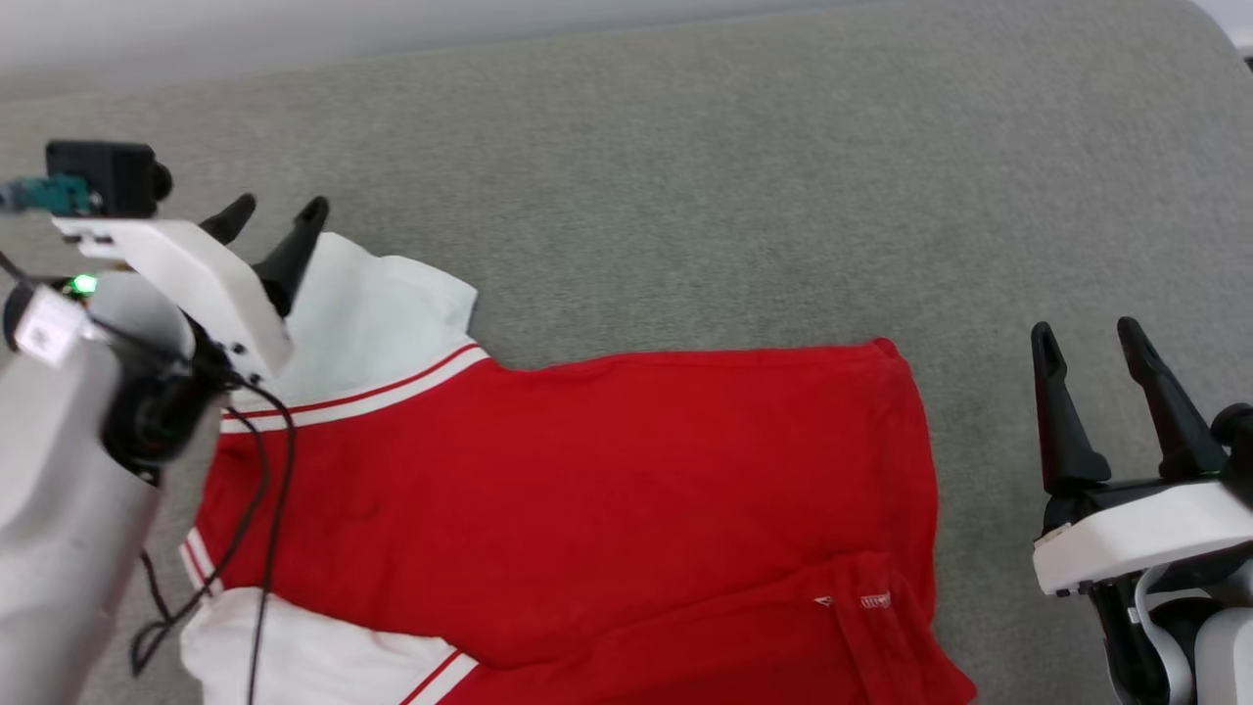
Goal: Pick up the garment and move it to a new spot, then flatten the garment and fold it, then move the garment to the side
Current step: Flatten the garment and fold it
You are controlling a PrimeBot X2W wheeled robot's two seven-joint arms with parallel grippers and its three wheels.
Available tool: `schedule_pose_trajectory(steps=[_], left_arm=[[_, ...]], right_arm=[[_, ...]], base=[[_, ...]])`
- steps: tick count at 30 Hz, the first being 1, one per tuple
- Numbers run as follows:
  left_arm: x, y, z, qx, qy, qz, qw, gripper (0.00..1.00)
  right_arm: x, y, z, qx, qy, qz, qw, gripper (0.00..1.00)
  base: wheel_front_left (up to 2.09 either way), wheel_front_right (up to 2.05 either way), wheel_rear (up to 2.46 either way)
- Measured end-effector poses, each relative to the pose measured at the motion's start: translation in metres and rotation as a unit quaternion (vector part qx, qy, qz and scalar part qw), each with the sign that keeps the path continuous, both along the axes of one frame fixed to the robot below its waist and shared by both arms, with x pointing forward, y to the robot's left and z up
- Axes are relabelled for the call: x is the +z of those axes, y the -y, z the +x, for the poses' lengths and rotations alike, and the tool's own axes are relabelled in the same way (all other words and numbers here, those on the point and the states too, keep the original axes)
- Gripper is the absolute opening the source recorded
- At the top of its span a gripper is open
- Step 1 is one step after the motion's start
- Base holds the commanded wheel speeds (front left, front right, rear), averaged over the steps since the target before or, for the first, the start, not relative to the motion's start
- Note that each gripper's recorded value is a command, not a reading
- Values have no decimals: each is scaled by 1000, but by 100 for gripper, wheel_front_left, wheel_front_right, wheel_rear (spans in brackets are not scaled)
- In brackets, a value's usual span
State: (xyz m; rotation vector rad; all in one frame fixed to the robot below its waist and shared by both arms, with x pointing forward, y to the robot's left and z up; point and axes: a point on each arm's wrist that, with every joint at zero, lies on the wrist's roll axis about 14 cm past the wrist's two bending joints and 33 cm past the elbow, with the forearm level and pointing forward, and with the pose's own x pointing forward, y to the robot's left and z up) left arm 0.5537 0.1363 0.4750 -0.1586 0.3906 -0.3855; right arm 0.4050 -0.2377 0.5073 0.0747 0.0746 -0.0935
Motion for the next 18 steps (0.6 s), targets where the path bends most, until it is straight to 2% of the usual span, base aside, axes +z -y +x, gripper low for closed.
schedule_pose_trajectory(steps=[3, 7, 15, 16, 17, 18], left_arm=[[-26, -3, 6, -12, -90, 10, 996, 100], [-60, -7, 5, -23, -193, 29, 980, 100], [-108, -5, -4, -43, -316, 45, 947, 100], [-111, -4, -6, -46, -328, 46, 943, 49], [-114, -3, -7, -48, -339, 43, 939, 30], [-116, -3, -7, -49, -345, 42, 936, 3]], right_arm=[[-8, 7, -3, -11, -11, 3, 1000, 100], [-18, 17, -8, -27, -23, 5, 999, 100], [-44, 26, -12, -44, -54, 17, 997, 100], [-46, 26, -12, -46, -56, 18, 997, 100], [-47, 27, -13, -47, -56, 19, 997, 100], [-48, 28, -13, -48, -59, 19, 997, 100]], base=[[0, 0, 0], [0, 0, 0], [0, 0, 0], [0, 0, 0], [0, 0, 0], [0, 0, 0]])
